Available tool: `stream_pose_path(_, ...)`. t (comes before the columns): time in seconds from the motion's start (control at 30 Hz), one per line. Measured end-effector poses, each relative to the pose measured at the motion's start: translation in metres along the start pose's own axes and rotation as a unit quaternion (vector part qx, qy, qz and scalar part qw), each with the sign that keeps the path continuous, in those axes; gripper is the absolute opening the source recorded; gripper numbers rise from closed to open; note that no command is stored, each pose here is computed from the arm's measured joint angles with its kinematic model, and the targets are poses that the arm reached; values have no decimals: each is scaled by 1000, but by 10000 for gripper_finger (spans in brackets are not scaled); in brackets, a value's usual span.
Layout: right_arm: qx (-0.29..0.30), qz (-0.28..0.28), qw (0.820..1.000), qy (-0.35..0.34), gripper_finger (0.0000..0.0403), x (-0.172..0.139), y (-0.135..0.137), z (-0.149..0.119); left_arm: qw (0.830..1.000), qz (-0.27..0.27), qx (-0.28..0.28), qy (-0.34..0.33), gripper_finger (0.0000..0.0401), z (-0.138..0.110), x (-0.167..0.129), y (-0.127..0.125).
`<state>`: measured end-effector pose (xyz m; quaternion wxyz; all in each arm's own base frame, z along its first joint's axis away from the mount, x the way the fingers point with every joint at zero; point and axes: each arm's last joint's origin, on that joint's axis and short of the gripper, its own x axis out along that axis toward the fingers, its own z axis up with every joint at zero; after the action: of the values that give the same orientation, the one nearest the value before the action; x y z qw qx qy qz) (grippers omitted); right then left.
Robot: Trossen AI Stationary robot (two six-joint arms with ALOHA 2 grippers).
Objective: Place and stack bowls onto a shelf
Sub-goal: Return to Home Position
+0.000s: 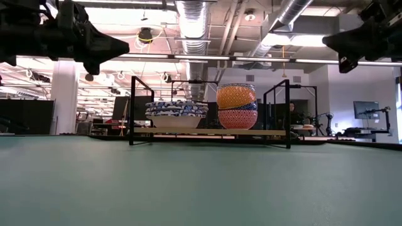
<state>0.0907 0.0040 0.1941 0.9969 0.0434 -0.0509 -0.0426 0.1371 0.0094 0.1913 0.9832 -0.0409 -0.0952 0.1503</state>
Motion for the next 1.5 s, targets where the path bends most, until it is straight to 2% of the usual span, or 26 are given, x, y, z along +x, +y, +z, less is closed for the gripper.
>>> stream_pose_path(0.1, -5, -11, 1000, 21, 21, 0, -2, -4, 1000, -11, 0, -2, 16, -1, 2, -1)
stream_pose_path(0.17, 1, -22, 999, 32, 21, 0, -4, -6, 1000, -8, 2, -2, 6, 0, 1, -1)
stream_pose_path(0.43, 17, -35, 998, 53, 21, 0, -7, -11, 1000, 11, -10, 1, 1, -4, -11, 4)
stream_pose_path(0.57, 32, -34, 997, 57, 21, 1, -7, -15, 1000, -2, -9, -10, 1, 0, -15, 2)
stream_pose_path(0.67, 44, -5, 999, 28, 21, 5, -5, -24, 999, -27, 15, -15, 1, 2, -20, -1)
stream_pose_path(0.77, 47, 8, 998, 42, 21, 6, -5, -27, 998, -43, 38, 7, 1, 0, -27, -1)
stream_pose_path(0.93, 45, 12, 998, 47, 21, 6, -4, -28, 999, -24, 33, 7, 2, 5, -44, 4)
stream_pose_path(1.13, 32, 27, 998, 49, 21, 6, -1, -28, 997, -9, 71, 10, 2, -1, -43, 5)
stream_pose_path(1.33, 18, 25, 998, 48, 34, 6, -1, -28, 989, -108, 99, 31, 2, -6, -43, 3)
stream_pose_path(1.43, 9, 22, 998, 50, 44, 6, -1, -29, 988, -96, 106, 57, 2, -11, -42, 7)
stream_pose_path(1.5, -18, 18, 999, 48, 46, 6, -1, -28, 988, -95, 104, 69, 2, -14, -42, 8)
